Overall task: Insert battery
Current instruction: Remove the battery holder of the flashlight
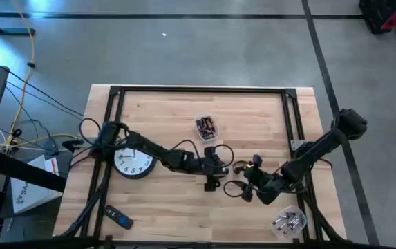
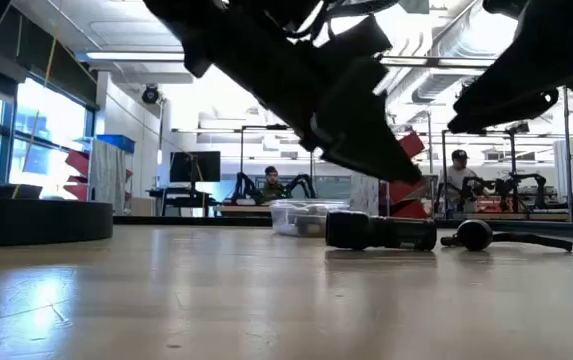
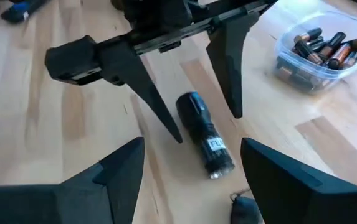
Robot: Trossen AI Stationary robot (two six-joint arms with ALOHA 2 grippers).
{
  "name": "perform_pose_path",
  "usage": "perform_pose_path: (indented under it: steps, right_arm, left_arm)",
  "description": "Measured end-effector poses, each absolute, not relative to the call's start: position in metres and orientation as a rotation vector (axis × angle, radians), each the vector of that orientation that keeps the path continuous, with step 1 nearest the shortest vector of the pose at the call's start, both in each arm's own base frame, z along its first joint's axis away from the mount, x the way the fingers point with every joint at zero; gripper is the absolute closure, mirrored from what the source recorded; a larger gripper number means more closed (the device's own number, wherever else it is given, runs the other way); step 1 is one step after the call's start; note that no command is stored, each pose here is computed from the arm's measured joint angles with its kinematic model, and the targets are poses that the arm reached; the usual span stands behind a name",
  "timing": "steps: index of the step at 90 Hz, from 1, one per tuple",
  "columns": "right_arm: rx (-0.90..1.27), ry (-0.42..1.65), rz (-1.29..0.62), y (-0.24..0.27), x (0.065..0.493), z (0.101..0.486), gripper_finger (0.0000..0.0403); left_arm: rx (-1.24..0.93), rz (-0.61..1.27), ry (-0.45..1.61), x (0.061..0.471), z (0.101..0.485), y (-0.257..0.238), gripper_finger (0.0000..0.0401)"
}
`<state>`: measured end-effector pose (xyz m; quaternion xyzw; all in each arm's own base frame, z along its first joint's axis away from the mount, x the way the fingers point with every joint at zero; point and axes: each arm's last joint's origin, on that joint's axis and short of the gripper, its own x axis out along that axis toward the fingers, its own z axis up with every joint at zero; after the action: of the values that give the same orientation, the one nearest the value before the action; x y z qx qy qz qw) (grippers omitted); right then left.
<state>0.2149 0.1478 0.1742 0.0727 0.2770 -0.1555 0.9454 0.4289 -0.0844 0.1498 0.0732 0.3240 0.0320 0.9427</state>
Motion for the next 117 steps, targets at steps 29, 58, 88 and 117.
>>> perform_pose_path:
  steps: [29,58,88,117]
  right_arm:
    - [0.165,0.566,-0.282,0.161,0.221,0.158,0.0169]
    - [0.176,0.583,-0.267,0.164,0.224,0.150,0.0169]
    - [0.185,0.579,-0.271,0.163,0.226,0.151,0.0169]
    - [0.189,0.580,-0.270,0.163,0.226,0.151,0.0169]
  left_arm:
    - [0.092,0.069,0.775,0.414,0.128,-0.080,0.0171]
    - [0.033,0.112,0.733,0.396,0.103,-0.074,0.0172]
    - [-0.027,0.130,0.603,0.398,0.081,-0.082,0.0210]
    - [0.023,0.108,0.657,0.392,0.092,-0.085,0.0278]
